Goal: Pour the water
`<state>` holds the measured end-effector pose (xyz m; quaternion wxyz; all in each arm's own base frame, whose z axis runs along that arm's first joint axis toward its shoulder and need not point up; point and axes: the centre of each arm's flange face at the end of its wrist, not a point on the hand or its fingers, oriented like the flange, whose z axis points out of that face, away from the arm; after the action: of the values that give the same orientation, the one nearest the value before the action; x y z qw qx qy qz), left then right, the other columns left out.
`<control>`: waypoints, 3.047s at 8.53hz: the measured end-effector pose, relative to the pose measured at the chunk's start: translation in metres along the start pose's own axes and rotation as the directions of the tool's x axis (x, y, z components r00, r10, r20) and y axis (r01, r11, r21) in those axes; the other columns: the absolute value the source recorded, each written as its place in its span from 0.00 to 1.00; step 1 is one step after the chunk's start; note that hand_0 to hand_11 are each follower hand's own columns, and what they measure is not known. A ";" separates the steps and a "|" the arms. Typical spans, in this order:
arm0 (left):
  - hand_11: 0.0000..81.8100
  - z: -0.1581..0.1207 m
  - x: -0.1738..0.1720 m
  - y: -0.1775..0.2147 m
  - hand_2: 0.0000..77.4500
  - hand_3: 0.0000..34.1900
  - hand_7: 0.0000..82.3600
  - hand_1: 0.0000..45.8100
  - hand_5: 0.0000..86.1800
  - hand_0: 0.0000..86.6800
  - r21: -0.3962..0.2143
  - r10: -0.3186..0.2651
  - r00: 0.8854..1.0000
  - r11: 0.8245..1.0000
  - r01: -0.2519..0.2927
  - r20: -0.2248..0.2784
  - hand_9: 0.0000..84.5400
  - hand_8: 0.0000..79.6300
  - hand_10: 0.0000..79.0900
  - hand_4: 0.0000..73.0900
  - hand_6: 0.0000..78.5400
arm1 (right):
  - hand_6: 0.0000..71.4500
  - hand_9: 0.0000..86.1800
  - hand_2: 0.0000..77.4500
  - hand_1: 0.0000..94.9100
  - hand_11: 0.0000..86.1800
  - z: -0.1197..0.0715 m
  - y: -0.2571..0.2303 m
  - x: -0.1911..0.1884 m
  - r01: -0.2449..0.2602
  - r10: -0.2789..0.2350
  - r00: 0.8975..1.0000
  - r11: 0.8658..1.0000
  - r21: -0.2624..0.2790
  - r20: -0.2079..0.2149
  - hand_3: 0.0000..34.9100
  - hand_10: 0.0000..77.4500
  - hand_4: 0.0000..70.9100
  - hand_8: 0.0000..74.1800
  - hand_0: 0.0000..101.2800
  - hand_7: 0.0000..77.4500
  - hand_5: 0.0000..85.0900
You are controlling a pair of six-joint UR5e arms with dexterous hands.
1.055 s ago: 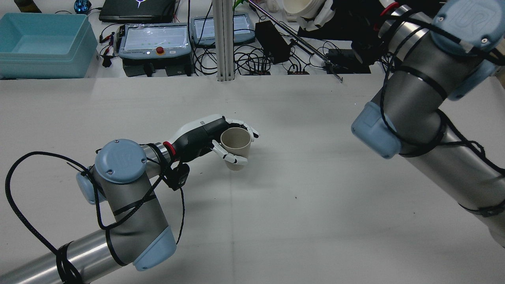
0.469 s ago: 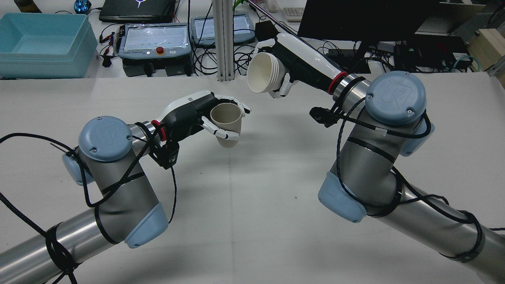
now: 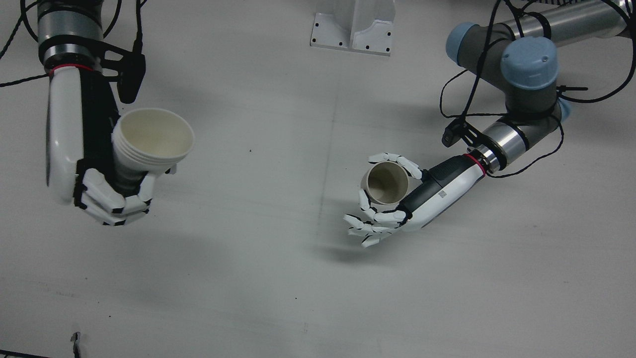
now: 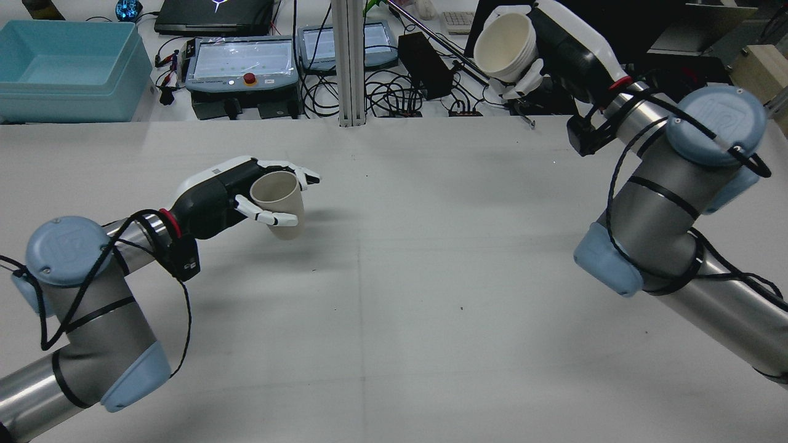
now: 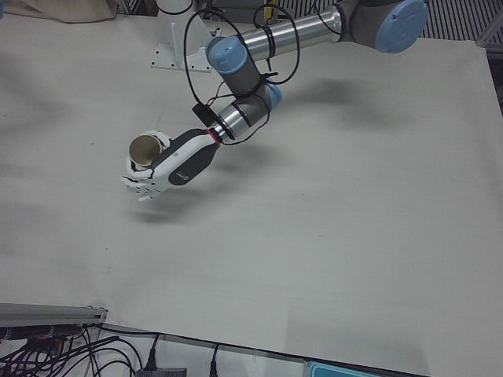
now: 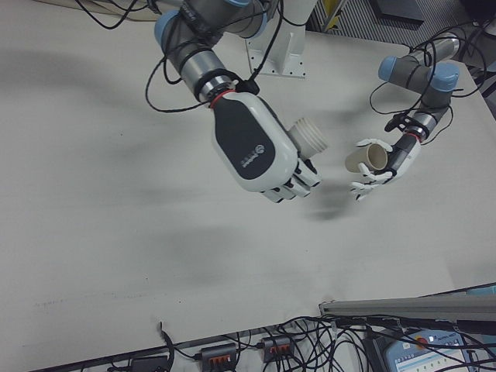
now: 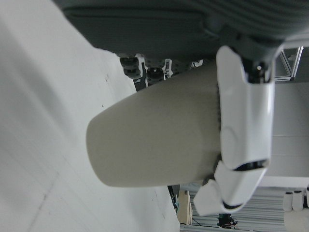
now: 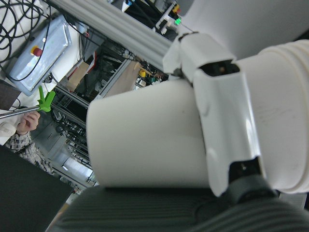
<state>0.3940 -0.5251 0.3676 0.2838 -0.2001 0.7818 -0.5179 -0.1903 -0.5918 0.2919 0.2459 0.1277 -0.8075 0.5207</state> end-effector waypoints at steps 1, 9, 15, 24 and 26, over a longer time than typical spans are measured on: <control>0.11 -0.056 0.024 -0.056 0.37 0.00 0.32 0.50 0.53 0.71 0.030 -0.012 0.999 0.999 0.013 -0.052 0.19 0.23 0.06 0.55 0.31 | 0.71 0.67 0.63 0.14 0.70 -0.022 -0.059 -0.020 -0.120 0.117 0.992 0.991 0.055 0.054 0.00 0.54 0.34 0.75 0.79 0.89 0.81; 0.12 -0.374 0.173 -0.267 0.38 0.00 0.36 0.49 0.53 0.70 0.187 0.183 0.936 0.974 -0.130 -0.300 0.21 0.23 0.08 0.55 0.31 | 0.74 0.67 0.65 0.11 0.70 -0.231 -0.441 0.125 -0.380 0.361 0.925 0.878 0.291 0.120 0.00 0.56 0.36 0.77 0.79 0.89 0.81; 0.12 -0.377 0.165 -0.273 0.38 0.00 0.36 0.49 0.53 0.70 0.212 0.304 0.910 0.945 -0.250 -0.281 0.21 0.23 0.08 0.56 0.31 | 0.72 0.67 0.65 0.11 0.70 -0.274 -0.479 0.179 -0.385 0.367 0.922 0.854 0.348 0.121 0.00 0.56 0.36 0.78 0.79 0.89 0.81; 0.12 -0.310 0.049 -0.299 0.38 0.00 0.36 0.49 0.53 0.71 0.142 0.354 0.930 0.930 -0.338 -0.104 0.21 0.24 0.07 0.55 0.31 | 0.02 0.03 0.01 0.37 0.02 -0.225 -0.434 0.132 -0.426 0.395 0.902 0.880 0.208 0.176 0.25 0.04 0.00 0.07 0.53 0.12 0.50; 0.08 -0.294 0.043 -0.295 0.38 0.00 0.34 0.49 0.53 0.70 0.147 0.345 0.934 0.933 -0.329 -0.094 0.19 0.24 0.04 0.56 0.29 | 0.02 0.03 0.01 0.07 0.06 -0.224 -0.435 0.125 -0.426 0.392 0.901 0.882 0.202 0.187 0.37 0.04 0.00 0.07 0.53 0.15 0.55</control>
<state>0.1756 -0.4598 0.7188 0.3341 -0.0131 0.7848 -0.5218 -0.0359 -0.5678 0.7722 0.0557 0.0188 -0.7631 0.6436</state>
